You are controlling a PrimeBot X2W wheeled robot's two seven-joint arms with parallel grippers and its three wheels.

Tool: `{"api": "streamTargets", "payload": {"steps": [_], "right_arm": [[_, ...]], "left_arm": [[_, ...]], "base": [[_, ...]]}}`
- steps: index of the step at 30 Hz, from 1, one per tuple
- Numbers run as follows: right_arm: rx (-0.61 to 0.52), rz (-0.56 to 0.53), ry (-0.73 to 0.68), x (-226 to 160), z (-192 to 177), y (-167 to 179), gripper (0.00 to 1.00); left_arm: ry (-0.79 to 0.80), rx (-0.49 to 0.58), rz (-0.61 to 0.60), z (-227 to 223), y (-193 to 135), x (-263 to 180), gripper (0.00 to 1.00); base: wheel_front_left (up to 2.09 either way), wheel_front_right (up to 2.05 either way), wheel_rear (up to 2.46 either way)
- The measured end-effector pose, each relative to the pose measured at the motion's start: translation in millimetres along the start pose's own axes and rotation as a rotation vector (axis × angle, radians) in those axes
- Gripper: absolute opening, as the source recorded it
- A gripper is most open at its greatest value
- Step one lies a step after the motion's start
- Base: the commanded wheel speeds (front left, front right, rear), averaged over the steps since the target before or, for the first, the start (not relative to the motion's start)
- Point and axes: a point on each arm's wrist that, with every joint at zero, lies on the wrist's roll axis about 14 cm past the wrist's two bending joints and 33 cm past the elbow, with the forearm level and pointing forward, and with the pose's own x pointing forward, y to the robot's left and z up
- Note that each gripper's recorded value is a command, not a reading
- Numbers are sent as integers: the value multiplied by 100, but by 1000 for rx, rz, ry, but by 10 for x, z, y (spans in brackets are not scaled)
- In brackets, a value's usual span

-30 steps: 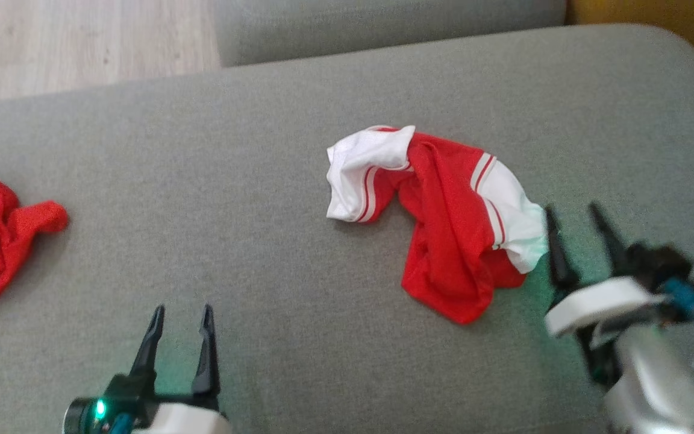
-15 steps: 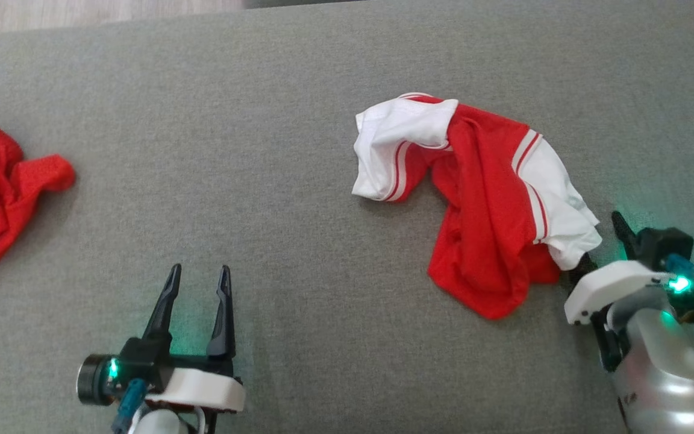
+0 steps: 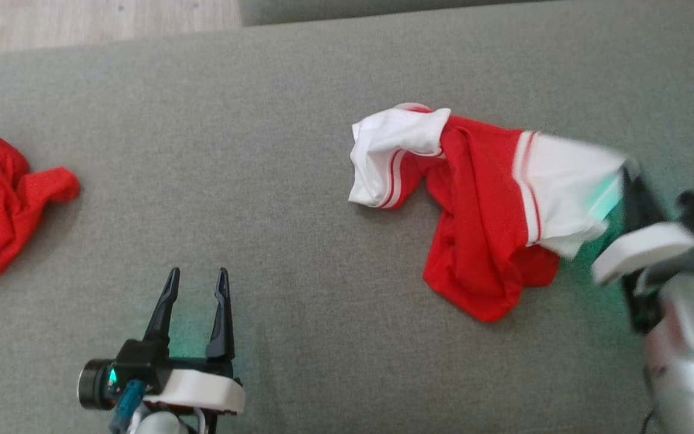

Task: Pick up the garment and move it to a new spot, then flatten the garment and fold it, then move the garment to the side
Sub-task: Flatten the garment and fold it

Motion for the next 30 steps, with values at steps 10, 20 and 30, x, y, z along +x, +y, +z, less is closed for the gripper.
{"api": "streamTargets", "payload": {"steps": [10, 20, 30], "right_arm": [[-97, 35, -561, -58, 2099, -61, 0], [-206, 115, -858, -241, 3496, 302, 0], [-98, 419, -976, -481, 3994, 1623, 0]], "left_arm": [[-32, -12, 13, 104, 15, -143, 100], [-28, -33, 65, 66, 141, -350, 100], [-1, -41, 99, -46, 214, -526, 100]], "base": [[0, 0, 0], [0, 0, 0], [0, 0, 0]]}}
